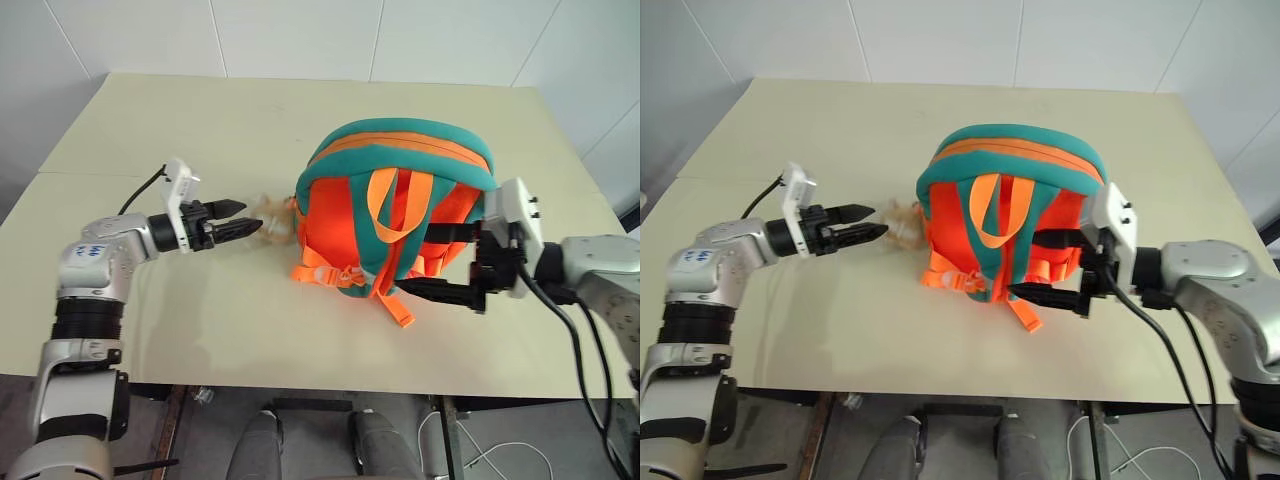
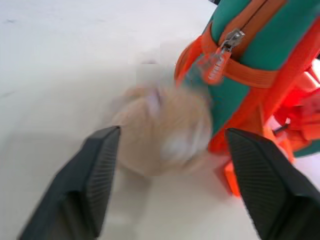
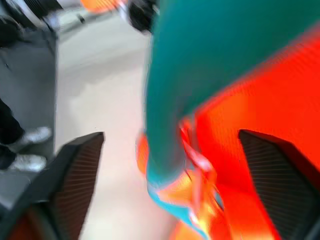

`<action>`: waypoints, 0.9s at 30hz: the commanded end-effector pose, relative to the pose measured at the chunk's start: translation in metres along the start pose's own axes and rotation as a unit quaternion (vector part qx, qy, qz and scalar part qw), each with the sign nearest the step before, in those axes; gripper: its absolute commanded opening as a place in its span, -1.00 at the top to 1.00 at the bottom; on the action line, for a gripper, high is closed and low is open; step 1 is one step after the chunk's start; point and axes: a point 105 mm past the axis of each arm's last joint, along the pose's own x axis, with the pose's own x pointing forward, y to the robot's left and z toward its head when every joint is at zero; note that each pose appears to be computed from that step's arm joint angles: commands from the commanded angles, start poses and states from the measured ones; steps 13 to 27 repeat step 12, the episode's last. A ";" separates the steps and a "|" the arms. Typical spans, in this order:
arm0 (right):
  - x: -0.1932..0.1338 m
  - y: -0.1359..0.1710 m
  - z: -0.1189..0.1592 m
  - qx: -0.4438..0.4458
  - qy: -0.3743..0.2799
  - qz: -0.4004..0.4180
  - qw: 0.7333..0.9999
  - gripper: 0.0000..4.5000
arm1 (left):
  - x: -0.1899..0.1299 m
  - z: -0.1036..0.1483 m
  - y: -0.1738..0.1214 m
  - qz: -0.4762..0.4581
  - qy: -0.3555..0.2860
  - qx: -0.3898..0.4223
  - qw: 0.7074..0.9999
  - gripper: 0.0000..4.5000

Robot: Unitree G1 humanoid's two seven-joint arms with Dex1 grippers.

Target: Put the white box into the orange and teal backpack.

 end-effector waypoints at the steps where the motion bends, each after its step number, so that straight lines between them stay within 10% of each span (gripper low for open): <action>1: -0.031 -0.013 0.009 -0.026 0.020 -0.053 0.998 -1.00 | -0.012 0.022 0.001 -0.001 -0.025 0.026 0.999 -0.98; 10: -0.086 -0.039 -0.004 -0.012 0.048 -0.175 0.983 -1.00 | -0.033 0.028 0.031 0.057 -0.042 0.045 0.996 -0.98; 27: -0.088 -0.048 -0.010 -0.009 0.042 -0.198 0.979 -1.00 | -0.036 0.026 0.033 0.067 -0.046 0.043 0.996 -0.98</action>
